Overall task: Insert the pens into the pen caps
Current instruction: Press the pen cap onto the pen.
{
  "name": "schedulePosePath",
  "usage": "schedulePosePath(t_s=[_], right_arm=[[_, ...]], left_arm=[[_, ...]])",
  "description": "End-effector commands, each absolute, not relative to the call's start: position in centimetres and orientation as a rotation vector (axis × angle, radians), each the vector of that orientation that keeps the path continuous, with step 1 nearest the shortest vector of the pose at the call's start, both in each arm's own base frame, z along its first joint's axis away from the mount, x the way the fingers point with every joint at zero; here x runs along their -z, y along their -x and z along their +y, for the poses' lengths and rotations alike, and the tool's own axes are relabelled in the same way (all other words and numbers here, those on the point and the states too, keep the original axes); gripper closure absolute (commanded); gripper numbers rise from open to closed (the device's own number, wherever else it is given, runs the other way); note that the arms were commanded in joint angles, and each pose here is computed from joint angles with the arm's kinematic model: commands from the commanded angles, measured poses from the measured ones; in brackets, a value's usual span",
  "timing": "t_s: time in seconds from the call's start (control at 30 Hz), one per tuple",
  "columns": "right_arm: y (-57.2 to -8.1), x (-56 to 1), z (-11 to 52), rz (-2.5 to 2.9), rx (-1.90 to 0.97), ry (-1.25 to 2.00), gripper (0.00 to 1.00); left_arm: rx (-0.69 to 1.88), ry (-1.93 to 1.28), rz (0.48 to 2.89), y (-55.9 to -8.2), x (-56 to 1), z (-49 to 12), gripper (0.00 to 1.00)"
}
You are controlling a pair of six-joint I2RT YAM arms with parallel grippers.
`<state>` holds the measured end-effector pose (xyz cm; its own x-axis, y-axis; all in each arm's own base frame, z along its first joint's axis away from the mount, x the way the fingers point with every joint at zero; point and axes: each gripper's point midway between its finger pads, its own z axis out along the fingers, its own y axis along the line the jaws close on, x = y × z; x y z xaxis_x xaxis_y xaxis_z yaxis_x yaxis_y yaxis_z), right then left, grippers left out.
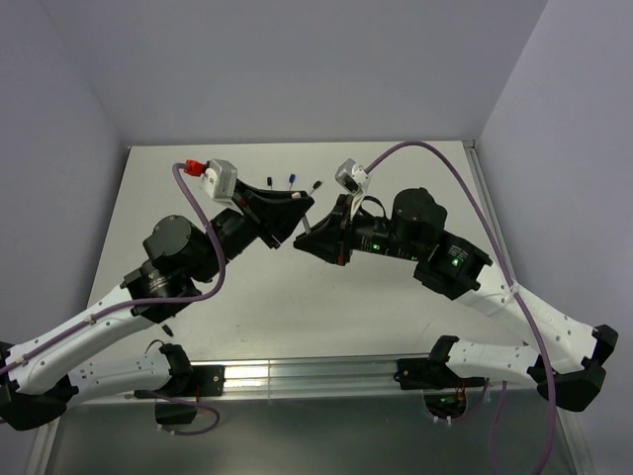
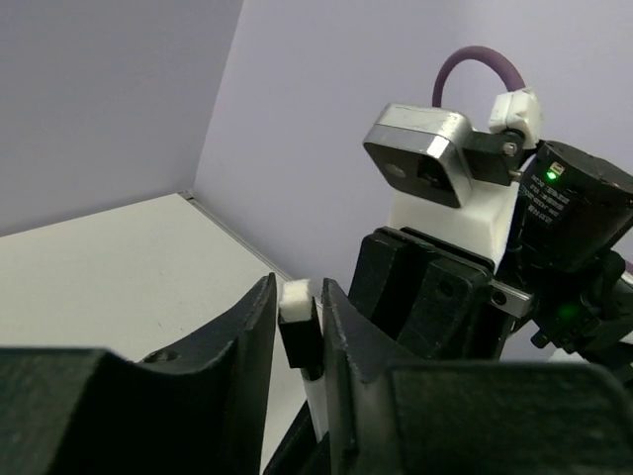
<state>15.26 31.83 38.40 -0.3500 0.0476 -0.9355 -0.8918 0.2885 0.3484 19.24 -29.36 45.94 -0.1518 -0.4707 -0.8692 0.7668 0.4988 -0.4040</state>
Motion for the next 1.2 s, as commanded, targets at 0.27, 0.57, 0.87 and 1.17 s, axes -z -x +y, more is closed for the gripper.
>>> schedulePosePath(t_s=[0.27, 0.57, 0.87, 1.17], right_arm=[[-15.9, -42.2, 31.4, 1.489, -1.185, 0.75, 1.0], [-14.9, -44.4, 31.2, 1.387, -1.24, 0.766, 1.0], [-13.4, -48.2, 31.0, 1.203, -1.341, 0.793, 1.0], [-12.5, -51.6, 29.7, 1.062, -1.447, 0.814, 1.0]], left_arm=[[1.243, -0.459, 1.313, -16.3, -45.0, -31.1, 1.0], [1.342, -0.548, 1.32, -14.3, -41.2, -31.9, 1.0], [1.395, -0.614, 1.338, -13.2, -38.8, -32.6, 1.0], [1.426, -0.686, 1.358, -12.0, -37.1, -32.9, 1.0]])
